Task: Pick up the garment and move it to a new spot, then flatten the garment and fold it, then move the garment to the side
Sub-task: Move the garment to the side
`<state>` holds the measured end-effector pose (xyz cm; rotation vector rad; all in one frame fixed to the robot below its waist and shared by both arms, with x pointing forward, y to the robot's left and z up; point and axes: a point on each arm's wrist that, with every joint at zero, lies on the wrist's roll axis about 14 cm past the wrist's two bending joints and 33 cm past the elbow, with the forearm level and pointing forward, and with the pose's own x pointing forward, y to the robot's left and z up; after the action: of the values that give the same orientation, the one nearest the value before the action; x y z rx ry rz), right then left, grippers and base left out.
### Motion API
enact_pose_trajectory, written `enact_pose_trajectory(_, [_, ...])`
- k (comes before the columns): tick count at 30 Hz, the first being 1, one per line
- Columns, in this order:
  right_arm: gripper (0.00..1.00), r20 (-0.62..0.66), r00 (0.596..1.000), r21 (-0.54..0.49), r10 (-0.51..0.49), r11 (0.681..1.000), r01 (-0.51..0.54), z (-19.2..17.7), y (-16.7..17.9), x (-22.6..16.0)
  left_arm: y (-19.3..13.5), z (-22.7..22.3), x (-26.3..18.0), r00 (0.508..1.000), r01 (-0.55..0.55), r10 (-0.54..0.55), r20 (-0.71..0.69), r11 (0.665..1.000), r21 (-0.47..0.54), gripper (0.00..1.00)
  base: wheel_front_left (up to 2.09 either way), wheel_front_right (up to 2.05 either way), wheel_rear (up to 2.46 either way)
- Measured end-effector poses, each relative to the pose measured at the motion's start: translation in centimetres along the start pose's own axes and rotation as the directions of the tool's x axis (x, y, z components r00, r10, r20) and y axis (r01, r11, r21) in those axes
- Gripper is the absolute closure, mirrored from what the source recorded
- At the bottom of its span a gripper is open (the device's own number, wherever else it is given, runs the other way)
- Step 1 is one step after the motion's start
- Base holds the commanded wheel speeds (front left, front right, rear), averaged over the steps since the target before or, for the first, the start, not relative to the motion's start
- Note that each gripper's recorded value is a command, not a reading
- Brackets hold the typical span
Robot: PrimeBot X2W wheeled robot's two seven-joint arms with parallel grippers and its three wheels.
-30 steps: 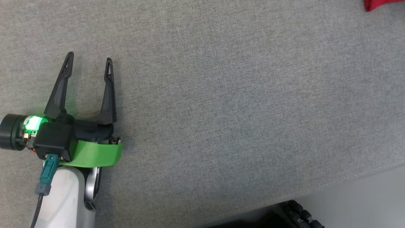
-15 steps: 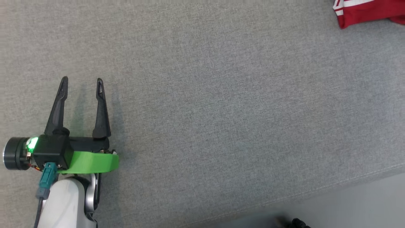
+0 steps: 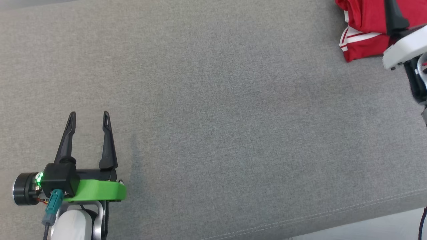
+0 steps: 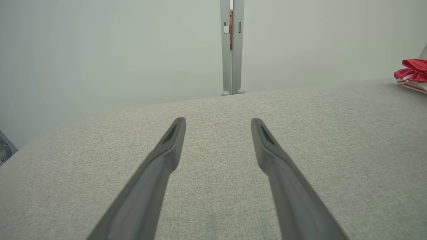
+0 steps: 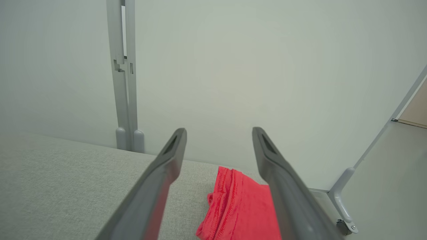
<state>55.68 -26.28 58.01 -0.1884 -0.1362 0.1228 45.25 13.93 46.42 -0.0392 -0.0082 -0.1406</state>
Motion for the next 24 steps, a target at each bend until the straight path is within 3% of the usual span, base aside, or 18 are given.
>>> enact_pose_trajectory(9, [0.00, 0.050, 0.998, 0.118, 0.036, 0.992, -0.041, 0.5, 4.4, -4.1, 1.7, 2.3, -2.6, 0.997, -0.060, 0.060, 0.038, 0.998, -0.001, 0.00, 0.00, 0.00, 0.00])
enact_pose_trajectory(24, [0.00, 0.016, 0.997, 0.295, 0.073, 0.953, -0.075, -1.6, 11.1, -10.3, 3.2, 3.9, -5.2, 0.992, -0.113, 0.112, 0.062, 0.994, 0.000, 0.00, 0.00, 0.00, 0.00])
